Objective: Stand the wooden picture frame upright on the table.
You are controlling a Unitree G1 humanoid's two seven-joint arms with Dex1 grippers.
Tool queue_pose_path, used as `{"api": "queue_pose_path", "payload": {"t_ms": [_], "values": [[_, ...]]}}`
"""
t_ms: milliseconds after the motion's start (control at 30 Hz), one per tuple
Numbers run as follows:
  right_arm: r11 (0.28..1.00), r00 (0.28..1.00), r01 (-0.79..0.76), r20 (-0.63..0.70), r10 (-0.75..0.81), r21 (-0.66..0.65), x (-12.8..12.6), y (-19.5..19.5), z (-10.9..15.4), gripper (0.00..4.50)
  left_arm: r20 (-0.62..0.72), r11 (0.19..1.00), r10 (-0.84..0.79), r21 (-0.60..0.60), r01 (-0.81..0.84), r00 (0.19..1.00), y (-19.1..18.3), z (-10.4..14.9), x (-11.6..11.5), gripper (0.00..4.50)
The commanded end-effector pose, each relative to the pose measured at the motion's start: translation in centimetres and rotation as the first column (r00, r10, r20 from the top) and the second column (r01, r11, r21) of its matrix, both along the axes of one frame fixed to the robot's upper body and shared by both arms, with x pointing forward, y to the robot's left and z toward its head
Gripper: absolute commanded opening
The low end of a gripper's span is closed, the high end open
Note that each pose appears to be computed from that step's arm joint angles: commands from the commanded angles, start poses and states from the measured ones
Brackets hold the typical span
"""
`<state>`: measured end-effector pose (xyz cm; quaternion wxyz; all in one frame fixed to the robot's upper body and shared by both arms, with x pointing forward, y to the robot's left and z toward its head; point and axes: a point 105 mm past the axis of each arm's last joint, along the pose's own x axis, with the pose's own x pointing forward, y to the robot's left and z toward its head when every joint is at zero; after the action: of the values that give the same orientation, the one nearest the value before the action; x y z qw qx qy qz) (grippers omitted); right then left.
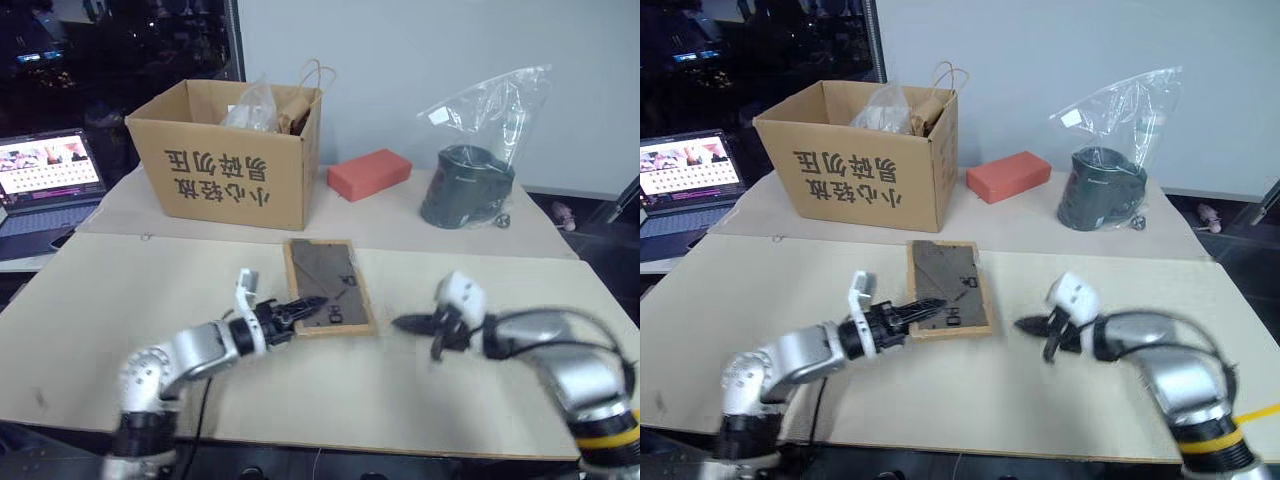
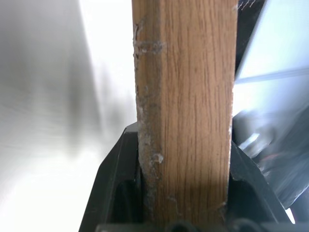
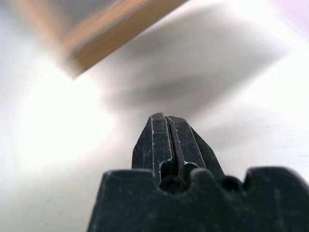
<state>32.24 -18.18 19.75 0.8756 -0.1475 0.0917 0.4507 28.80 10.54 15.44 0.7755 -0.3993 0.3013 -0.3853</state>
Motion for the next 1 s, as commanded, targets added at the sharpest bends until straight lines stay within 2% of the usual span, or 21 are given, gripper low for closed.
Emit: {"api": "queue_pose_path", "payload": {"t_ms": [33,100,233,367,567,667,833,1000], "values": [[0.989,0.995,-0.096,0.028,0.094,0.112,0.4,0.5,4.9,1.09,0.039,0.998,-0.058,0.039,0.057,0.998,0.1,-0.4,0.2,1.15],[0.978,0.985,-0.174,-0.002,0.175,0.117,0.2,2.1,5.4,1.85,0.070,0.995,-0.071,0.075,0.066,0.995,0.2,-0.4,0.5,1.15],[0.936,0.937,-0.323,-0.090,0.337,0.138,-0.6,6.6,4.4,3.20,0.131,0.990,-0.082,0.128,0.065,0.988,0.2,0.0,1.5,1.15],[0.931,0.929,-0.336,-0.113,0.352,0.140,0.5,9.1,2.7,4.49,0.114,0.985,-0.124,0.135,0.109,0.986,-0.2,-0.3,1.0,1.15],[0.948,0.944,-0.286,-0.132,0.304,0.138,3.0,10.6,0.5,4.49,0.083,0.984,-0.141,0.119,0.130,0.987,-0.4,-1.2,0.0,1.15],[0.921,0.912,-0.350,-0.165,0.376,0.169,2.0,11.2,-0.1,4.49,0.067,0.985,-0.146,0.098,0.139,0.987,-0.5,-1.4,-0.2,1.15],[0.915,0.890,-0.368,-0.222,0.399,0.167,1.4,12.4,-2.3,4.49,0.054,0.982,-0.172,0.092,0.166,0.984,-0.9,-1.7,-0.7,1.15],[0.891,0.866,-0.409,-0.225,0.447,0.196,0.4,14.0,-2.7,4.49,0.030,0.981,-0.181,0.074,0.179,0.983,-0.8,-1.8,-0.6,1.15]]}}
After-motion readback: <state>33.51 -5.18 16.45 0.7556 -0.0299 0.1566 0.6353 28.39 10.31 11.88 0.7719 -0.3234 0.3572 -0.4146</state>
